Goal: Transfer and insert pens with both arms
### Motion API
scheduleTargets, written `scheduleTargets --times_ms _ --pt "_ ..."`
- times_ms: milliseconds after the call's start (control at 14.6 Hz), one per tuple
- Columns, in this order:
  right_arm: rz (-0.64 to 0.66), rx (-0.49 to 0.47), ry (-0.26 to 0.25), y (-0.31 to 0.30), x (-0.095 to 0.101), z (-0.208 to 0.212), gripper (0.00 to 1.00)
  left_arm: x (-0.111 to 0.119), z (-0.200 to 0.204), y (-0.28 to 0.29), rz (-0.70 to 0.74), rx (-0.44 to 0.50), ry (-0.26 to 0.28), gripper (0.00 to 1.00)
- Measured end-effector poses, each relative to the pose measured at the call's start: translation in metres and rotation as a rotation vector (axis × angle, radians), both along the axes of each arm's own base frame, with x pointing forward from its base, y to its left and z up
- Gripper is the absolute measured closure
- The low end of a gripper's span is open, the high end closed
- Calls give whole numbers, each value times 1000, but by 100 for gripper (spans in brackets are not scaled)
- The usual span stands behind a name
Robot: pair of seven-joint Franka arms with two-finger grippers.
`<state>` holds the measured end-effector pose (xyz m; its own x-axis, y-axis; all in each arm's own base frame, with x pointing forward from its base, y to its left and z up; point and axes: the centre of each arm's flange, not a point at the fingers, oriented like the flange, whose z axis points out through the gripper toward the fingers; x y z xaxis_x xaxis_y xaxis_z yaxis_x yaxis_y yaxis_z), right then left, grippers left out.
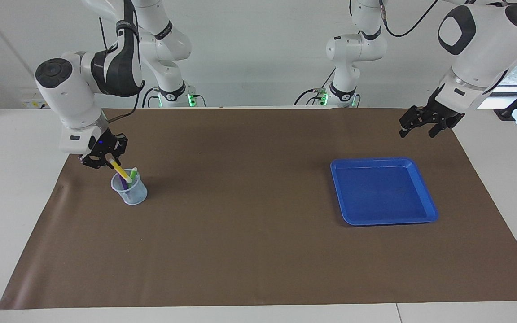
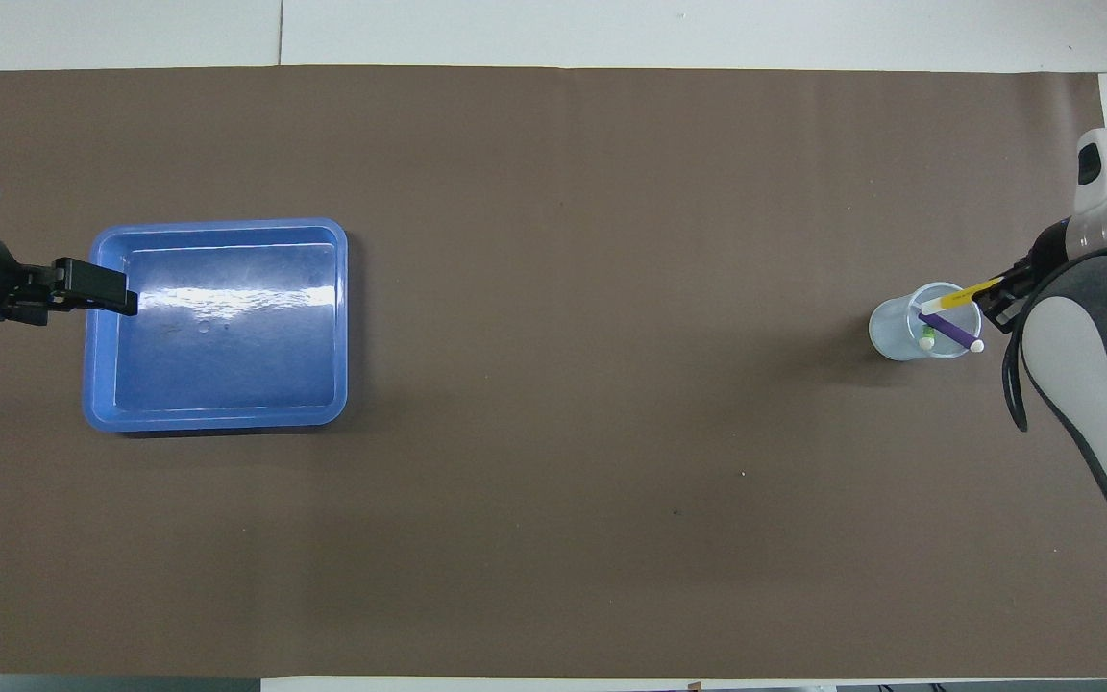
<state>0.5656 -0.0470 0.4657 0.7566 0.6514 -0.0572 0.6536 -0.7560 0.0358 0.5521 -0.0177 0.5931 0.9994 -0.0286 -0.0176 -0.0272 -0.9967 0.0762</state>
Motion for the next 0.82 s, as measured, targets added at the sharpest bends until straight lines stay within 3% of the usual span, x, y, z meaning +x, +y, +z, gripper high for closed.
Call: scheduleTargets --times_ms 137,205,478,615,683,820 --pt "0 0 -13 -1 -3 -4 79 -3 14 2 -13 25 9 0" --pt "-1 0 -14 -1 -5 -5 74 -6 21 1 -19 26 18 0" --pt "-3 0 -29 -1 -3 11 32 -16 21 -3 -37 27 68 0" --pt "-45 -1 -18 7 -3 38 15 -16 17 -5 -46 27 67 0" --pt "-90 -2 -10 15 -4 58 1 -16 16 -6 -60 26 58 0" --pt "-192 -8 5 39 -12 104 0 -15 16 -6 -83 25 53 0"
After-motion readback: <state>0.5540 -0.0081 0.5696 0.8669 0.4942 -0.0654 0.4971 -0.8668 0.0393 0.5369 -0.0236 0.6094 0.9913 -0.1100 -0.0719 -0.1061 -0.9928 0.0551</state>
